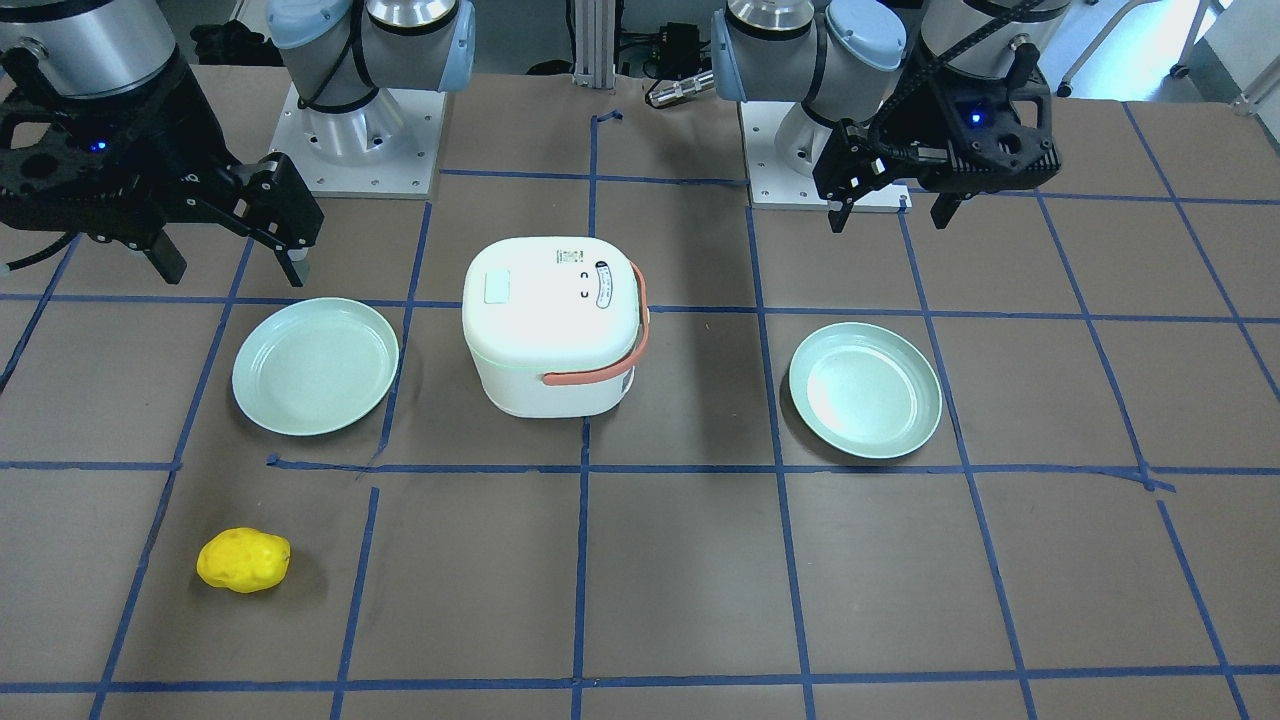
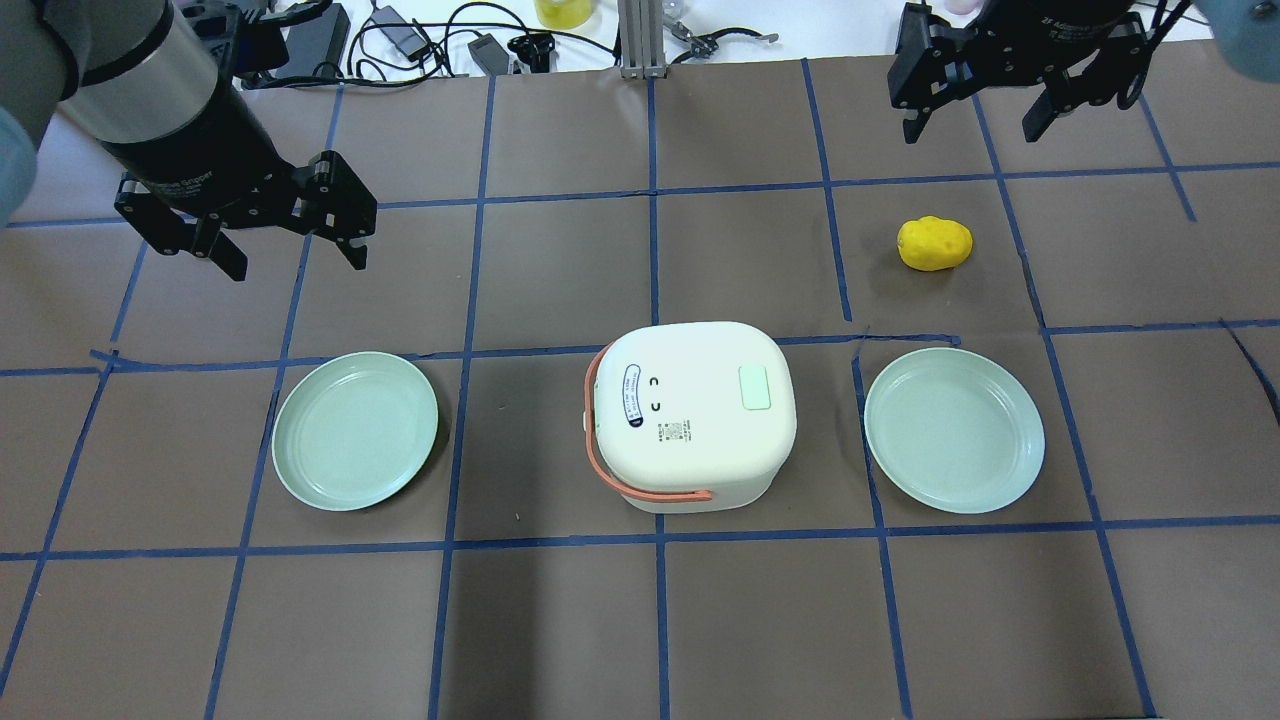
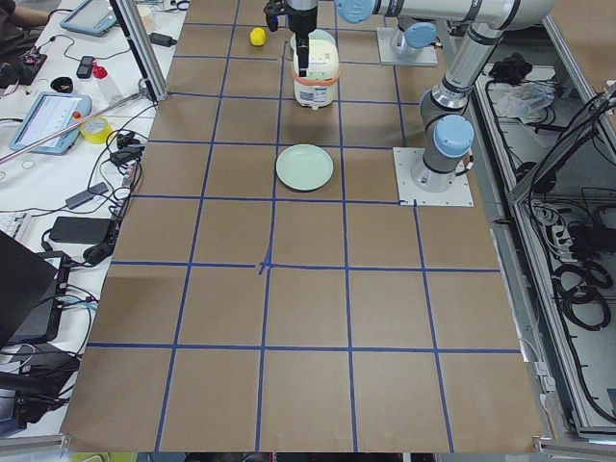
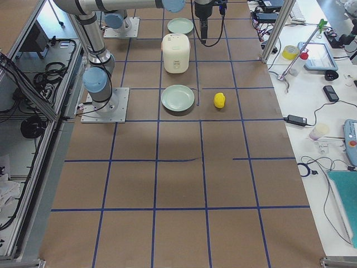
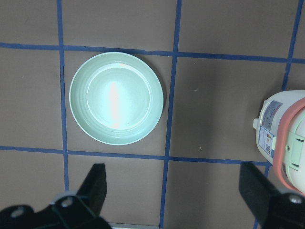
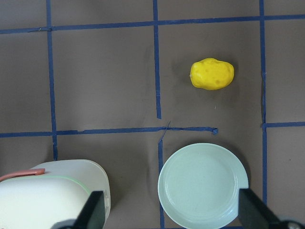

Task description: Press rice cooker button

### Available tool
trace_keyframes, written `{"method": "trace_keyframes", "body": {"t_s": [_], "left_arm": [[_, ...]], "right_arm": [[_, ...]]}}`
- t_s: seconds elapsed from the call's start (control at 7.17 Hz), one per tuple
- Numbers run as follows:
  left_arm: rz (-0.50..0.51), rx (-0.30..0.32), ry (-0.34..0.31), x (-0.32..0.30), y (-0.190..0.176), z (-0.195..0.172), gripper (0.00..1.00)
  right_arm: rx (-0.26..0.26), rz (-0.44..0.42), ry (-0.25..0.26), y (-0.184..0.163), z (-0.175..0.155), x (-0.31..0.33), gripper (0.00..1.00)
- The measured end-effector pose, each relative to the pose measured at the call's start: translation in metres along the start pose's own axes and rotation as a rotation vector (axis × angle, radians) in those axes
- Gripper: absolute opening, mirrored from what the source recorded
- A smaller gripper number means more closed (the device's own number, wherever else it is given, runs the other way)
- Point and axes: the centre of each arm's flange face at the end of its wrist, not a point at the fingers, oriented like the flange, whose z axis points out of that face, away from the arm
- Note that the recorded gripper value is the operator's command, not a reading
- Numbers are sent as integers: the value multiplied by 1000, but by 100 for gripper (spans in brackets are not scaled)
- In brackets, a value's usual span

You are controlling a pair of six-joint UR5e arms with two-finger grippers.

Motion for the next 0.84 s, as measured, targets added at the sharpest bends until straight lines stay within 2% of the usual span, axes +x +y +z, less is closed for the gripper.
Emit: {"method": "trace_keyframes", "body": {"t_s": [0.84], "left_arm": [[0,0,0,0,0,0,100]], "right_arm": [[-5,-1,9,0,1,1,100]]}}
